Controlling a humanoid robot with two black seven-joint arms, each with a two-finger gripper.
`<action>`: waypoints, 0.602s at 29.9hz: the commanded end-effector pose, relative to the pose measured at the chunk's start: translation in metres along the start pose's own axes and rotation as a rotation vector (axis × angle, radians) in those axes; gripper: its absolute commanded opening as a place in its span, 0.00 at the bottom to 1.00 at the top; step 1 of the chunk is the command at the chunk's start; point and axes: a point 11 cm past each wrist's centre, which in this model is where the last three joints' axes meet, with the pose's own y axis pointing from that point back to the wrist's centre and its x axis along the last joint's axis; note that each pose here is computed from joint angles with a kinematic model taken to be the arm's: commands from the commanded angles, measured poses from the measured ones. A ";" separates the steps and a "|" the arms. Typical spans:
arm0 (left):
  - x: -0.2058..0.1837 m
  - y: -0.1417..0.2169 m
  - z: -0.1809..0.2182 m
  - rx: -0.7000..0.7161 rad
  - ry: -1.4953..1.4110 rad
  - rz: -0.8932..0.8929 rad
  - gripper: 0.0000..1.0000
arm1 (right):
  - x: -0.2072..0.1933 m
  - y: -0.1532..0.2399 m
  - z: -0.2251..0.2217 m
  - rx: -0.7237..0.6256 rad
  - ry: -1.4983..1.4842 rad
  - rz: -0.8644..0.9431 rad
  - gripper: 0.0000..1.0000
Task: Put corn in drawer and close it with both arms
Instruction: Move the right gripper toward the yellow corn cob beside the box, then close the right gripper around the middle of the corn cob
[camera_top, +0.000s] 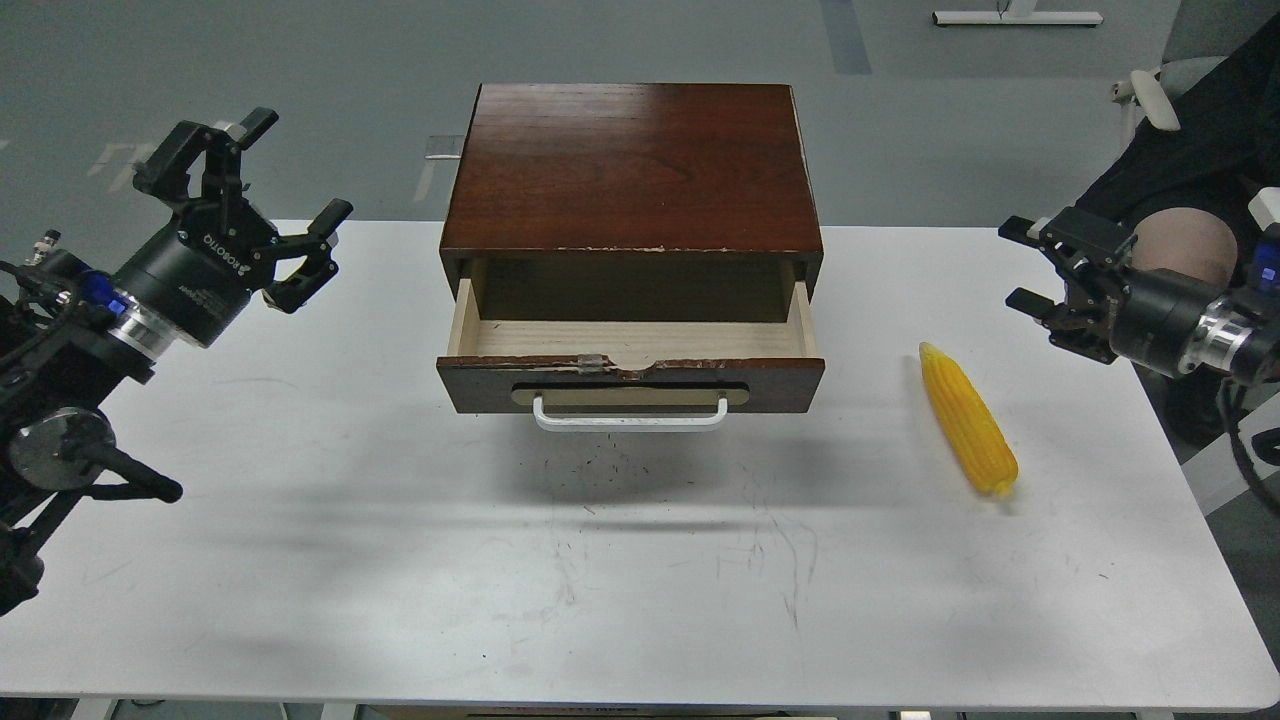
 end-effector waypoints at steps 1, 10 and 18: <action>-0.001 -0.001 -0.002 0.003 0.003 -0.003 1.00 | -0.001 0.006 0.008 -0.113 0.192 -0.080 1.00; -0.002 0.000 -0.003 0.005 0.005 -0.003 1.00 | -0.033 0.009 0.063 -0.322 0.483 -0.217 1.00; -0.003 -0.001 -0.005 0.004 0.012 -0.006 1.00 | -0.050 -0.010 0.070 -0.319 0.516 -0.256 1.00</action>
